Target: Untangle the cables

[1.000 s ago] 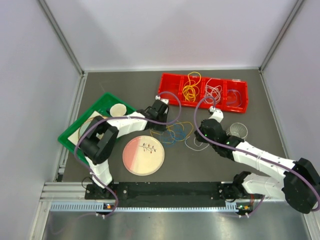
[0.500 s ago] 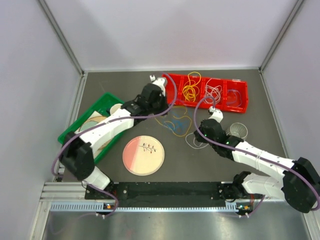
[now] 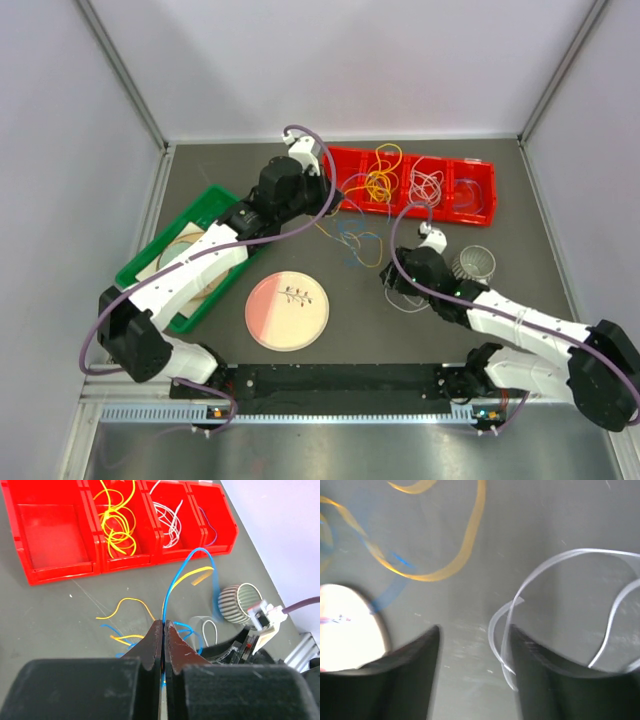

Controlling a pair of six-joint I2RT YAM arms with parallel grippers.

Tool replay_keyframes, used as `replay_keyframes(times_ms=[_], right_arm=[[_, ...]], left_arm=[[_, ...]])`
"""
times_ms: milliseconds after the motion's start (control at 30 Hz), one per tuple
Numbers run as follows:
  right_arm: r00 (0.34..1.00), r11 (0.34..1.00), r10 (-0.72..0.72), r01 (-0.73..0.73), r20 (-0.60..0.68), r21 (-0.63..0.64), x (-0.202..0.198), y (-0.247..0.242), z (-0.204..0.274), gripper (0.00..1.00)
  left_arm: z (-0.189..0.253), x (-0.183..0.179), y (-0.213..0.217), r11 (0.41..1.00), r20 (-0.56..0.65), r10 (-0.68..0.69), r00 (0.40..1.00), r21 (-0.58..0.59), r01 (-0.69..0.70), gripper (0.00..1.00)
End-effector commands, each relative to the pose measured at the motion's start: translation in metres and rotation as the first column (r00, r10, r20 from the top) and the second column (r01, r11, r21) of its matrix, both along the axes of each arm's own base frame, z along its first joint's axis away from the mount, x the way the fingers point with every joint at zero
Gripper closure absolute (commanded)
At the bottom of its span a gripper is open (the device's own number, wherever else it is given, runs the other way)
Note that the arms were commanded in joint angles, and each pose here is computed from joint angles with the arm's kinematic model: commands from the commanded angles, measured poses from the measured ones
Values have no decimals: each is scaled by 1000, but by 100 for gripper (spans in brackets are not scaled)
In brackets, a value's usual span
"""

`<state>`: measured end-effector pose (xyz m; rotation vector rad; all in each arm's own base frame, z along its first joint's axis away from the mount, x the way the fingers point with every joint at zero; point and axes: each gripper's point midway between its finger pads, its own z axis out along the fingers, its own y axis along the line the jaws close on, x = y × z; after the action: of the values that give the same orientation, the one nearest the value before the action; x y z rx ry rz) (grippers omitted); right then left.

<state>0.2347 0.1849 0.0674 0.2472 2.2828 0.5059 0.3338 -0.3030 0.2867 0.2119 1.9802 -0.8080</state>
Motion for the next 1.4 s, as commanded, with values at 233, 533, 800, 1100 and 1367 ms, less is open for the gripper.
replay_keyframes(times_ms=[233,533,800,1100,1367], right_arm=[[969,977,170,-190,180,99,55,81,66,38],[960,940,234,-265,156,217,68,132,71,100],[989,990,107,-116,103,85,52,75,34,100],[992,999,-50,50,117,2,26,8,27,94],[992,999,-31,36,126,-37,31,9,35,69]], left_arm=[[26,-7,-17,991,14,-58,998,-120,59,100],[26,-9,-20,988,1,-71,998,-141,70,100],[-25,15,10,998,-66,21,998,-49,-24,100],[-95,13,24,996,-181,-9,983,91,25,15],[-136,20,32,980,-244,43,969,199,7,19]])
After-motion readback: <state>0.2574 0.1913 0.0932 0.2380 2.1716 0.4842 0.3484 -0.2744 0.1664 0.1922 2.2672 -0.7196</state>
